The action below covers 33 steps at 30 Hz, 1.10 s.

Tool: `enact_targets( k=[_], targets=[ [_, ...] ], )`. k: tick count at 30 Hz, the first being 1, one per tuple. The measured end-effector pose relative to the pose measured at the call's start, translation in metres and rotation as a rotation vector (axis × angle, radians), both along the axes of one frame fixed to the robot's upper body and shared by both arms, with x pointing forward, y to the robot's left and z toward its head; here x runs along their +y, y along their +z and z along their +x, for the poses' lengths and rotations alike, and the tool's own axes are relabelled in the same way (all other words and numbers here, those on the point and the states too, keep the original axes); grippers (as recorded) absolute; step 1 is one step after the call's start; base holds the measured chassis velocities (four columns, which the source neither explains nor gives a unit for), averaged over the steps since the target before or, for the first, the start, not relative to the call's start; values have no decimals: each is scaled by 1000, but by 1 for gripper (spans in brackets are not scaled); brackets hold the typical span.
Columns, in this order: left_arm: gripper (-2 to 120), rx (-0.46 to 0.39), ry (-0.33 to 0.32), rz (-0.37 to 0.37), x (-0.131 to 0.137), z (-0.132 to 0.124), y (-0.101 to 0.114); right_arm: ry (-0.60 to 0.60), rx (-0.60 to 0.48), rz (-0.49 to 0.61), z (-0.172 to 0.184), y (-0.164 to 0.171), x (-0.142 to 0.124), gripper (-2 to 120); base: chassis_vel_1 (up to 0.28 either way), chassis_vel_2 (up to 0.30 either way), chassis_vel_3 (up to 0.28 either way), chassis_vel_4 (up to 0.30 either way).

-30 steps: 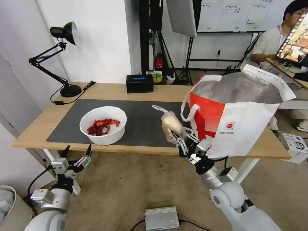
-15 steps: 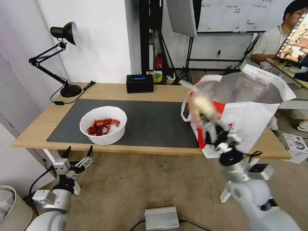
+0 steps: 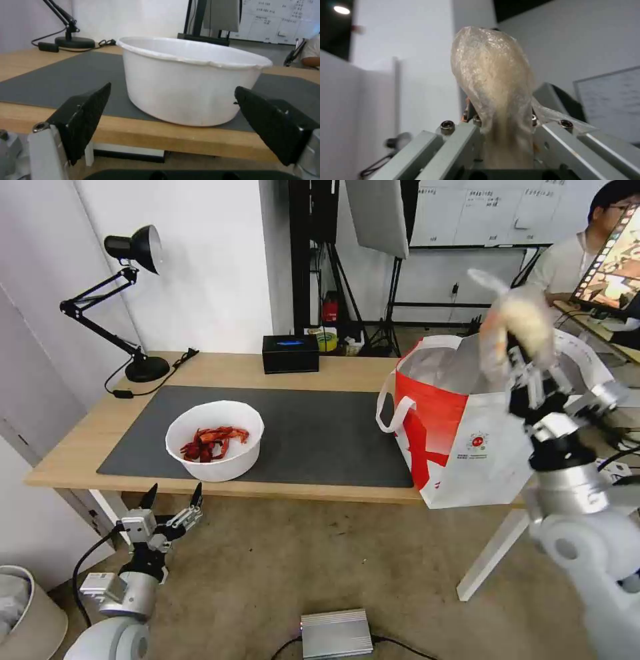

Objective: Pick up the trash from the table and place it into the takeout bag.

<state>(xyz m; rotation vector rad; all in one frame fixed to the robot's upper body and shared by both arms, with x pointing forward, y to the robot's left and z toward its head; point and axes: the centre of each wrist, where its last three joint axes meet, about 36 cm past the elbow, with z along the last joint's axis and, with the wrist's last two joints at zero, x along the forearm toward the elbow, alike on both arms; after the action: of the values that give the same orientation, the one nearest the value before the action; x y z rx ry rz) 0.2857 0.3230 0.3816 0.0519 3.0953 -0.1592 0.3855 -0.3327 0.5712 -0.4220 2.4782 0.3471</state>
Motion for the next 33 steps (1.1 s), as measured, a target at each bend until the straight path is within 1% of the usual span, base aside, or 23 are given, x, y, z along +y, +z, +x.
enact_targets(
  k=[1,2,3,4,5,7,8,11,12,13,15,16,17,18,21,22,24,25,26,29,30,33],
  targets=[
    [100,2,1,0,0,0,-1,-32,26,2,4,8,-4,4,0,0,0,0],
    [100,2,1,0,0,0,-1,-32,26,2,4,8,-4,4,0,0,0,0],
    [100,2,1,0,0,0,-1,-57,46,-1,8,14,-7,4,0,0,0,0],
    [100,1,0,-1,0,0,-2,-81,69,-16,11,23,-10,4,0,0,0,0],
    [100,1,0,-1,0,0,-2,-81,69,-16,11,23,-10,4,0,0,0,0],
    [100,1,-3,-3,-1,1,-3,-125,125,-59,19,39,-14,4,0,0,0,0],
    [100,1,-3,-3,-1,1,-3,-125,125,-59,19,39,-14,4,0,0,0,0],
    [100,1,-4,-5,-2,2,-4,-174,225,-106,25,55,-18,4,0,0,0,0],
    [100,1,-4,-5,-2,2,-4,-174,225,-106,25,55,-18,4,0,0,0,0],
    [100,2,-4,-5,-2,2,-5,-196,271,-127,28,61,-19,4,0,0,0,0],
    [100,3,-3,-5,-1,2,-7,-226,329,-150,31,67,-22,4,0,0,0,0],
    [100,3,-3,-5,-1,2,-7,-226,329,-150,31,67,-22,4,0,0,0,0],
    [100,4,-3,-5,0,2,-8,-252,389,-159,34,73,-24,4,0,0,0,0],
    [100,4,-3,-5,0,2,-8,-252,389,-159,34,73,-24,4,0,0,0,0],
    [100,5,-2,-6,1,2,-10,-286,493,-137,38,85,-26,4,0,0,0,0],
    [100,5,-2,-6,1,2,-10,-286,493,-137,38,85,-26,4,0,0,0,0],
    [100,5,-3,-8,0,3,-11,-299,559,-120,42,92,-27,4,0,0,0,0],
    [100,4,-3,-11,0,3,-11,-301,589,-114,44,95,-27,4,0,0,0,0],
    [100,4,-3,-11,0,3,-11,-301,589,-114,44,95,-27,4,0,0,0,0],
    [100,1,-11,-42,-4,4,-10,-297,695,-88,51,103,-29,4,0,0,0,0],
    [100,1,-11,-42,-4,4,-10,-297,695,-88,51,103,-29,4,0,0,0,0],
    [100,-4,-15,-47,-6,7,-9,-293,768,-84,56,105,-29,5,0,0,0,0]
  ],
)
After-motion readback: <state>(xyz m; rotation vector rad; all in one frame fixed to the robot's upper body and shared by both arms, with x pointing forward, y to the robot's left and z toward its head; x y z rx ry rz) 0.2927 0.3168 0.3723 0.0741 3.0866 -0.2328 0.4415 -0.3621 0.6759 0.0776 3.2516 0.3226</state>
